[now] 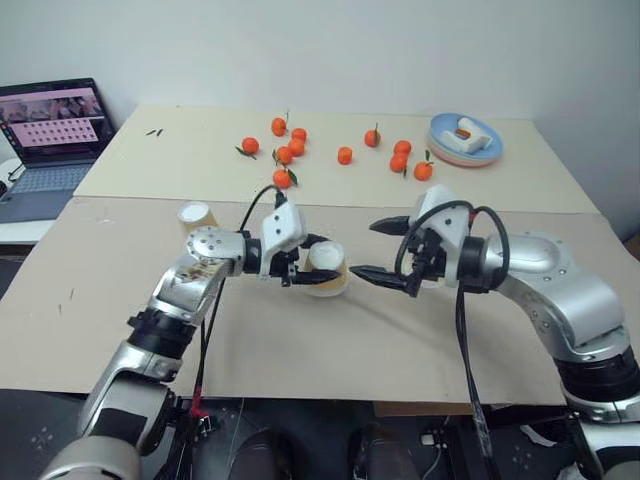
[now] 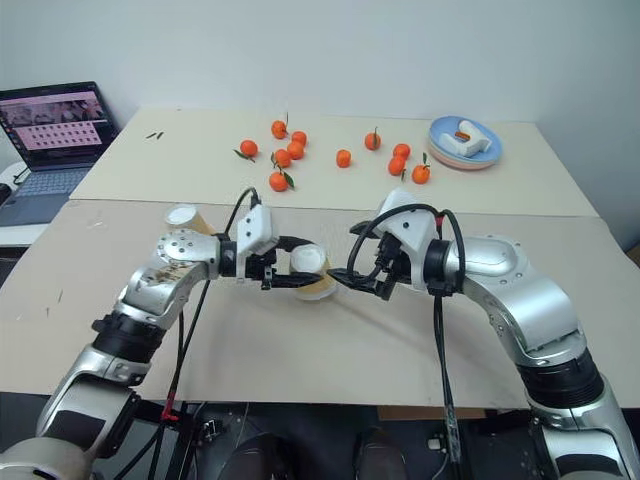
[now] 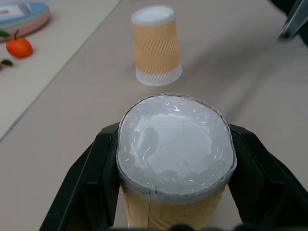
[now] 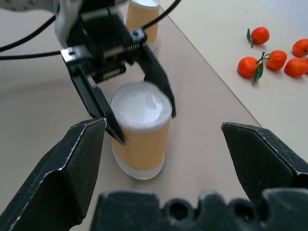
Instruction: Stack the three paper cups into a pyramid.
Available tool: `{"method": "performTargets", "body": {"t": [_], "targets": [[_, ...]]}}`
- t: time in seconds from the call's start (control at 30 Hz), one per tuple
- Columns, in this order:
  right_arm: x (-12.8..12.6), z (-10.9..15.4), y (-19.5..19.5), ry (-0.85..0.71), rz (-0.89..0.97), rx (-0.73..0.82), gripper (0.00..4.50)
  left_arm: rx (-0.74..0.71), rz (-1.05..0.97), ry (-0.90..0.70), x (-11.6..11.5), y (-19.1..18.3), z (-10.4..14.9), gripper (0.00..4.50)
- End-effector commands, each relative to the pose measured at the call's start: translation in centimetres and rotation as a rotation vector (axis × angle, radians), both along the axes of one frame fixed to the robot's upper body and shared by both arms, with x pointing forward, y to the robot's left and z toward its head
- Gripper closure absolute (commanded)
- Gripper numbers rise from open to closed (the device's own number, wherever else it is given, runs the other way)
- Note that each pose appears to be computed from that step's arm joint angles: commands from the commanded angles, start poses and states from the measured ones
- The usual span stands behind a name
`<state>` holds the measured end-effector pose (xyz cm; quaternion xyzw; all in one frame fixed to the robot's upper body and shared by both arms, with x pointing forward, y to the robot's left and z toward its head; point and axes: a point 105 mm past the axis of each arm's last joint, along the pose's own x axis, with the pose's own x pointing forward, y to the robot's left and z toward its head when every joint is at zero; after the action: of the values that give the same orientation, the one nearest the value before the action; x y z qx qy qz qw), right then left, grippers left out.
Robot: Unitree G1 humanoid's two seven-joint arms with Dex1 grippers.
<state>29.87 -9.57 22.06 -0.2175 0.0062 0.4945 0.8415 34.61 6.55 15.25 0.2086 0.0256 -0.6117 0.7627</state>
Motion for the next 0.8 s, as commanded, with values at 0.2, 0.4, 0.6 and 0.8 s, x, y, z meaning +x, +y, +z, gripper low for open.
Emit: {"method": "performTargets", "body": {"t": [0.2, 0.4, 0.6, 0.8], "targets": [[-0.5, 1.8, -0.6, -0.063, -0.029, 0.014, 0.00, -0.012, -0.045, -0.074, -0.2, -0.2, 1.6, 0.08], [-0.3, 1.4, -0.4, -0.045, -0.015, 0.016, 0.00, -0.131, -0.007, -0.141, -0.7, 0.3, 6.1, 0.08], [0.0, 1.3, -0.4, -0.027, 0.005, 0.029, 0.00, -0.384, 0.077, -0.128, -2.8, 3.9, 14.8, 0.08], [0.6, 1.1, -0.4, -0.024, 0.007, 0.030, 0.00, -0.583, 0.877, -0.310, 2.7, 11.0, 14.6, 0.08]]}}
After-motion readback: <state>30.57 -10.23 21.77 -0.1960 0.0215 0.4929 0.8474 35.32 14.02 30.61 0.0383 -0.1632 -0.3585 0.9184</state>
